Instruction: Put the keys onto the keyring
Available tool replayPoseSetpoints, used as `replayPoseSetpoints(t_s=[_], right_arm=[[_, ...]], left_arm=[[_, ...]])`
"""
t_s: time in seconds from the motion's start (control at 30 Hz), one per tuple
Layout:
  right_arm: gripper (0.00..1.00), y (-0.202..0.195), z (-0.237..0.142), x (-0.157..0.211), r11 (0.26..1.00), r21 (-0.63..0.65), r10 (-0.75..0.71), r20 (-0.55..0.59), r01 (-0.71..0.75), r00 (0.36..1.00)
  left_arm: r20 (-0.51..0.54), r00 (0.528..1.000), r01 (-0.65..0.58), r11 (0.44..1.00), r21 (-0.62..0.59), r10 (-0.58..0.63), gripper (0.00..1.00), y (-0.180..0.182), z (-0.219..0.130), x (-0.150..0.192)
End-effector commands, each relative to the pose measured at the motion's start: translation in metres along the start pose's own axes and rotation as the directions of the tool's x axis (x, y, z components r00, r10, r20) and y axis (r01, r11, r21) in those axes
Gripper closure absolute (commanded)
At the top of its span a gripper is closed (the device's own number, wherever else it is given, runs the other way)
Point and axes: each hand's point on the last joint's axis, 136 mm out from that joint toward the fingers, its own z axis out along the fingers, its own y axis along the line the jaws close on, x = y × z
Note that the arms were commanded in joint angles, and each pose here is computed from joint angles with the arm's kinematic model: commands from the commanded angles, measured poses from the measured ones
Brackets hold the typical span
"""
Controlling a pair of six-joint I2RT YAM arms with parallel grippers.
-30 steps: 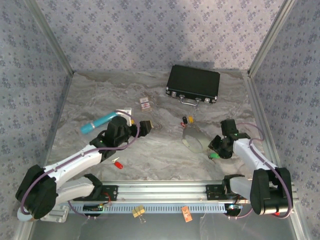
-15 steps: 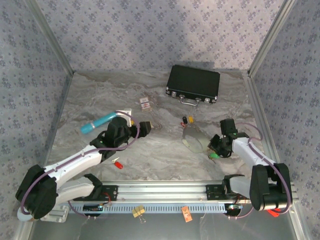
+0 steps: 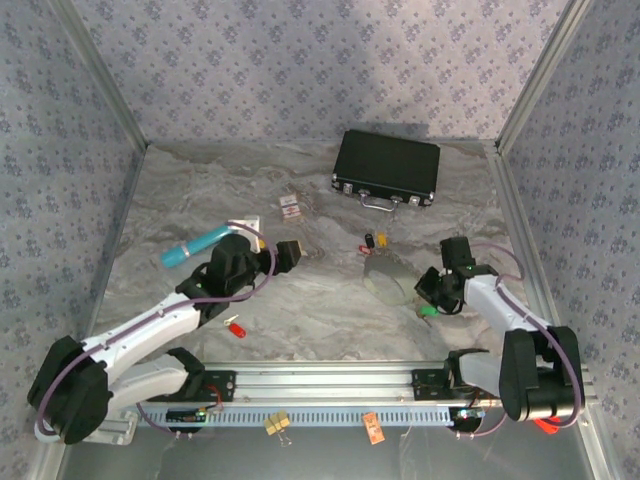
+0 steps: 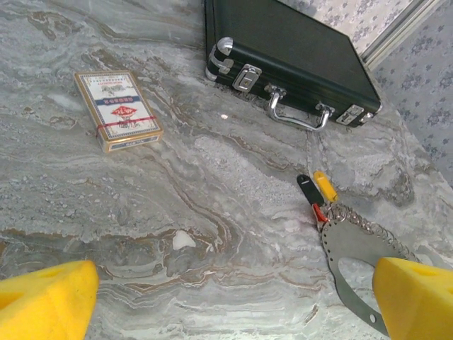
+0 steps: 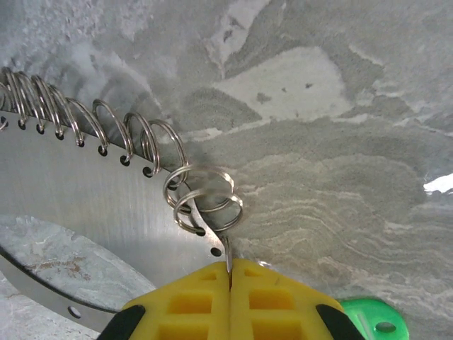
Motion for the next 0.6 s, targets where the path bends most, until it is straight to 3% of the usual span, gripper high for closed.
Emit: replayPoseSetpoints(t_s=[0.0,0.2,0.37,0.57], right_arm=[[1.00,0.000,-0.011,-0.001,0.999,0.020,-0.048,0.029,0.047,0.998],[1.00,0.043,-0.033,-0.012,0.965,0.008,-0.262,0.135,0.263,0.956],[1.00,0.096,-0.049,-0.011,0.844,0.041,-0.529,0.231,0.536,0.816],[1.00,0.158,-0.057,0.006,0.650,-0.021,-0.714,0.327,0.760,0.620]], left_arm=[[0.013,1.000,0.002,1.000,-0.023,-0.002,0.02,0.004,-0.004,0.000],[0.038,0.999,-0.016,0.999,-0.051,0.018,0.02,0.009,-0.008,-0.004],[0.059,0.997,-0.042,0.995,-0.092,0.047,0.02,0.017,-0.012,-0.007],[0.099,0.989,-0.096,0.986,-0.139,0.110,0.03,0.027,-0.023,-0.013]])
